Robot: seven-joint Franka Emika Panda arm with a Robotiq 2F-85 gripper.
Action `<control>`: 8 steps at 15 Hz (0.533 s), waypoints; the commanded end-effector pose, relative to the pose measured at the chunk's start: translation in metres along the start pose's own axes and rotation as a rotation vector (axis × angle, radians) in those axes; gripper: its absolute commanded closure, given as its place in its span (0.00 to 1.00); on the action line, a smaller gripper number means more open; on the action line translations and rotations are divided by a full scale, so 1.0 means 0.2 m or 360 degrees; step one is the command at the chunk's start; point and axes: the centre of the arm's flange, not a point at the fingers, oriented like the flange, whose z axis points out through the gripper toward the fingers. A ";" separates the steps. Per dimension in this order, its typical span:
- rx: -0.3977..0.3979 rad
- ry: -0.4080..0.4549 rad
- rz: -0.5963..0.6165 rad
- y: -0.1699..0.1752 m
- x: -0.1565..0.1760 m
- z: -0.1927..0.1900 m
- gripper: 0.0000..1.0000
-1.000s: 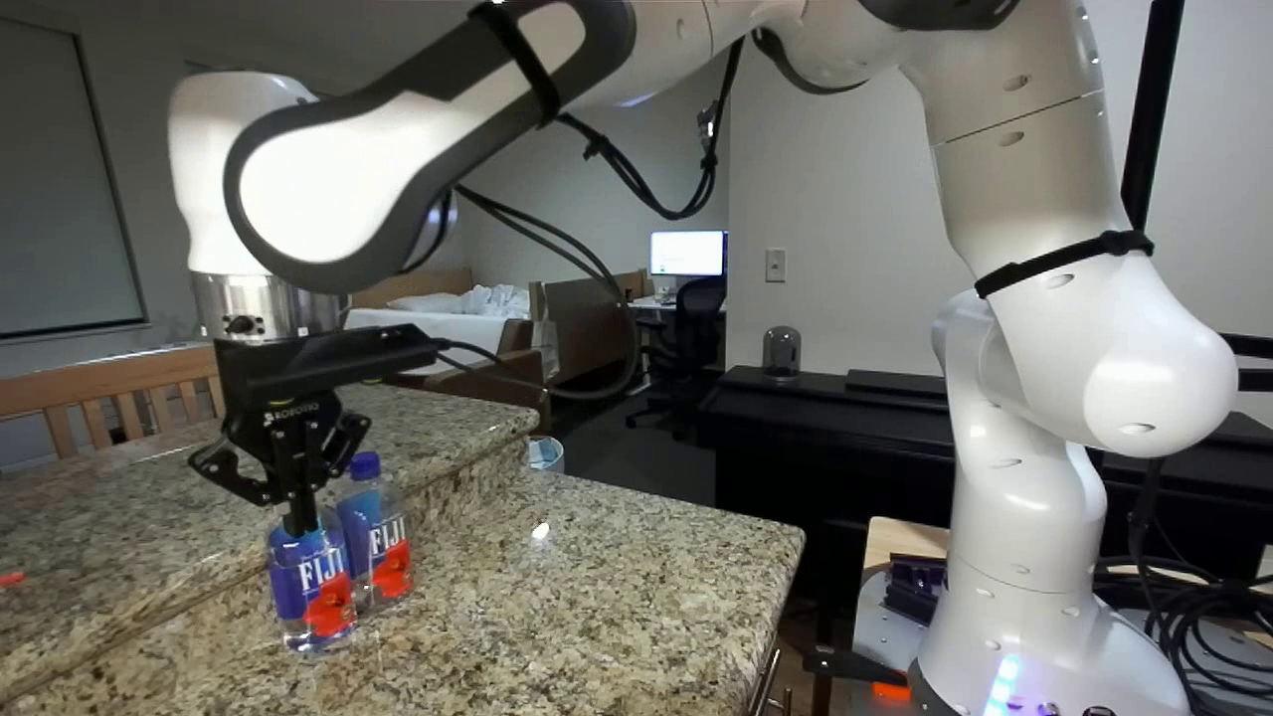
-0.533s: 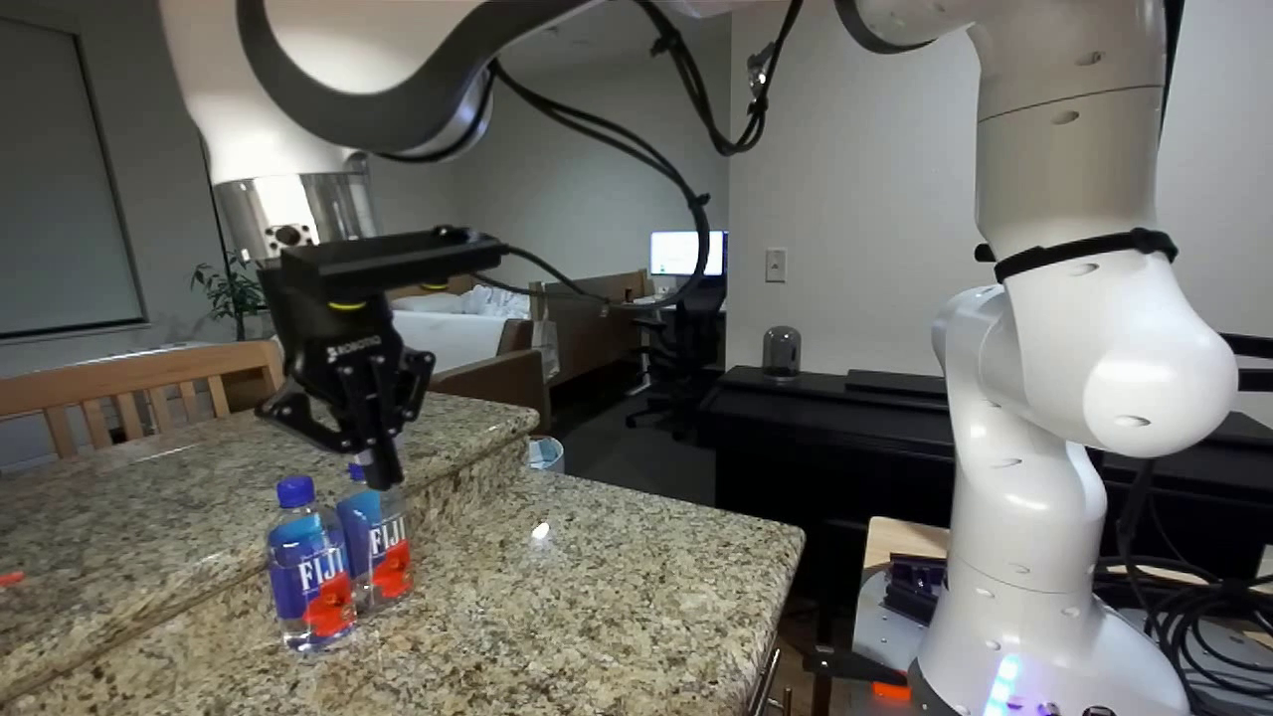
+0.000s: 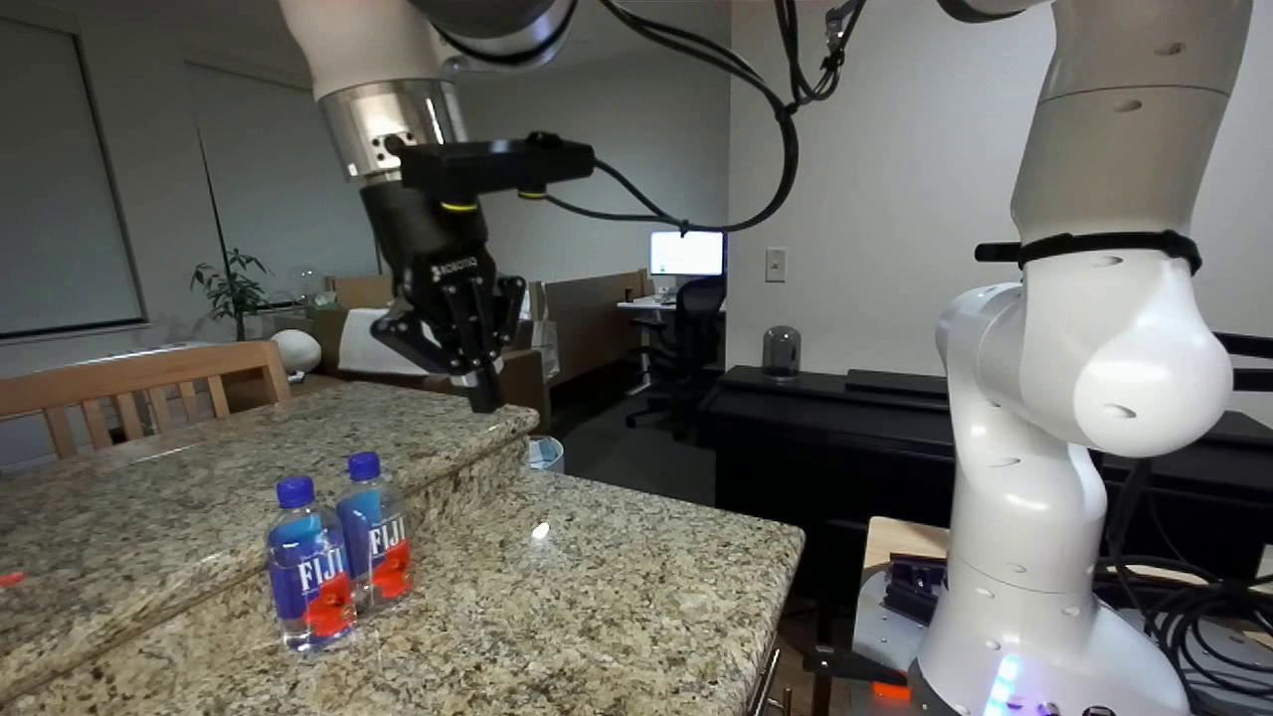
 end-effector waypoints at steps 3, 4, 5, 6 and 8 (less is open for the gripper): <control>0.0060 -0.0027 0.0019 0.11 -0.16 0.01 0.92; 0.0066 -0.0014 0.0009 0.11 -0.18 0.01 0.92; 0.0066 -0.0007 -0.0002 0.10 -0.19 0.01 0.92; 0.0073 0.0007 -0.0008 0.09 -0.20 0.00 0.93; 0.0032 0.0005 0.0008 0.04 -0.15 -0.01 0.93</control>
